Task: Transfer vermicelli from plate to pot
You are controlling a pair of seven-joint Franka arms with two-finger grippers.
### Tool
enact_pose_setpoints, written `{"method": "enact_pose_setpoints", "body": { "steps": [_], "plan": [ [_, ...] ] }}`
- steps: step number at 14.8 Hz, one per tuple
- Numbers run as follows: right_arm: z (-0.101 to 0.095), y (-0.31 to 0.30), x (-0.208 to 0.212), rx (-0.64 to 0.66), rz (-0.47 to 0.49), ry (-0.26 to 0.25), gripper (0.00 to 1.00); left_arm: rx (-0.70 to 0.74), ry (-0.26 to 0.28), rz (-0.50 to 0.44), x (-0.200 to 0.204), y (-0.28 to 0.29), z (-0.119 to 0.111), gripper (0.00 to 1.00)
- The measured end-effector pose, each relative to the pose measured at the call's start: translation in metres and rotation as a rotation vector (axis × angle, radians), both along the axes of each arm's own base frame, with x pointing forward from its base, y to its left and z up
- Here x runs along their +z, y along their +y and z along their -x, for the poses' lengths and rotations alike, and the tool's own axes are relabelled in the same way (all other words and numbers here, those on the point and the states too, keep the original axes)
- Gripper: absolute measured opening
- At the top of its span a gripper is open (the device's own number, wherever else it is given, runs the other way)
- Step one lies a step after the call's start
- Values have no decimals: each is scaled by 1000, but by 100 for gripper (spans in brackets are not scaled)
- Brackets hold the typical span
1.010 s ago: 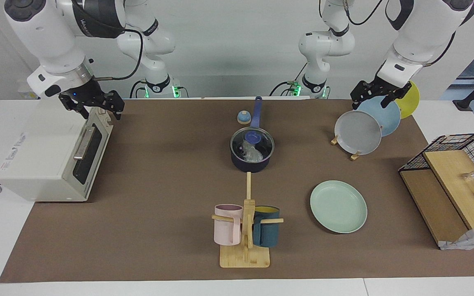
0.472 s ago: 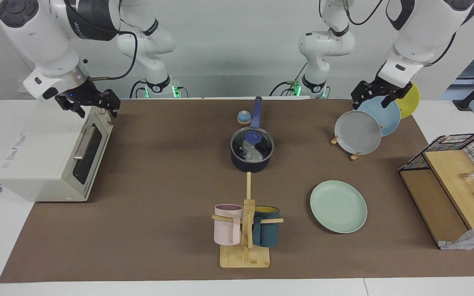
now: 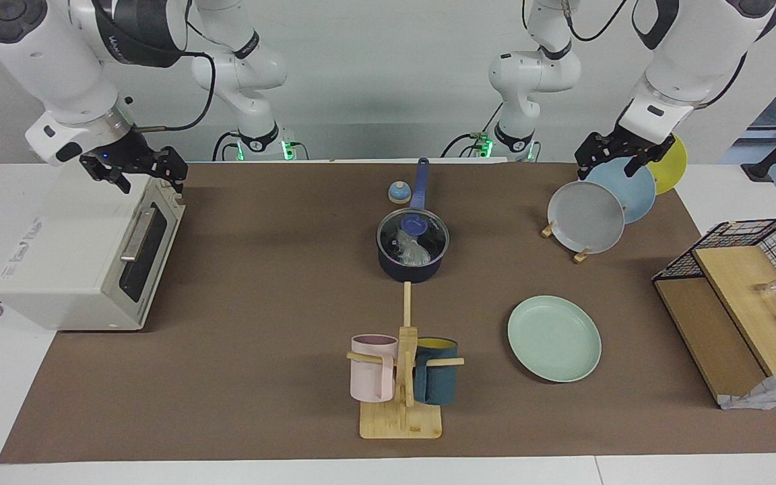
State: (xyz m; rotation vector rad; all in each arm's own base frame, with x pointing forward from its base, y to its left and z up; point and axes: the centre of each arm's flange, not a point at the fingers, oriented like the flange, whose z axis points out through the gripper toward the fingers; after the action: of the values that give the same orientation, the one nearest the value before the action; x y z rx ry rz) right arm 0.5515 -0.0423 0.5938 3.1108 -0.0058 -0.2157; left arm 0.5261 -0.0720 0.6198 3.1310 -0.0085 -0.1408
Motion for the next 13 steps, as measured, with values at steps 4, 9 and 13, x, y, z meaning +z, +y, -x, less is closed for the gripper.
{"method": "enact_pose_setpoints", "body": {
  "steps": [4, 9, 13],
  "plan": [
    [0, -1, 0, -2, -1, 0, 100, 0, 0, 0, 0, 0, 0, 100],
    [1, 3, 2, 6, -1, -3, 100, 0, 0, 0, 0, 0, 0, 100],
    [9, 6, 17, 13, -2, -31, 100, 0, 0, 0, 0, 0, 0, 100]
  ]
}}
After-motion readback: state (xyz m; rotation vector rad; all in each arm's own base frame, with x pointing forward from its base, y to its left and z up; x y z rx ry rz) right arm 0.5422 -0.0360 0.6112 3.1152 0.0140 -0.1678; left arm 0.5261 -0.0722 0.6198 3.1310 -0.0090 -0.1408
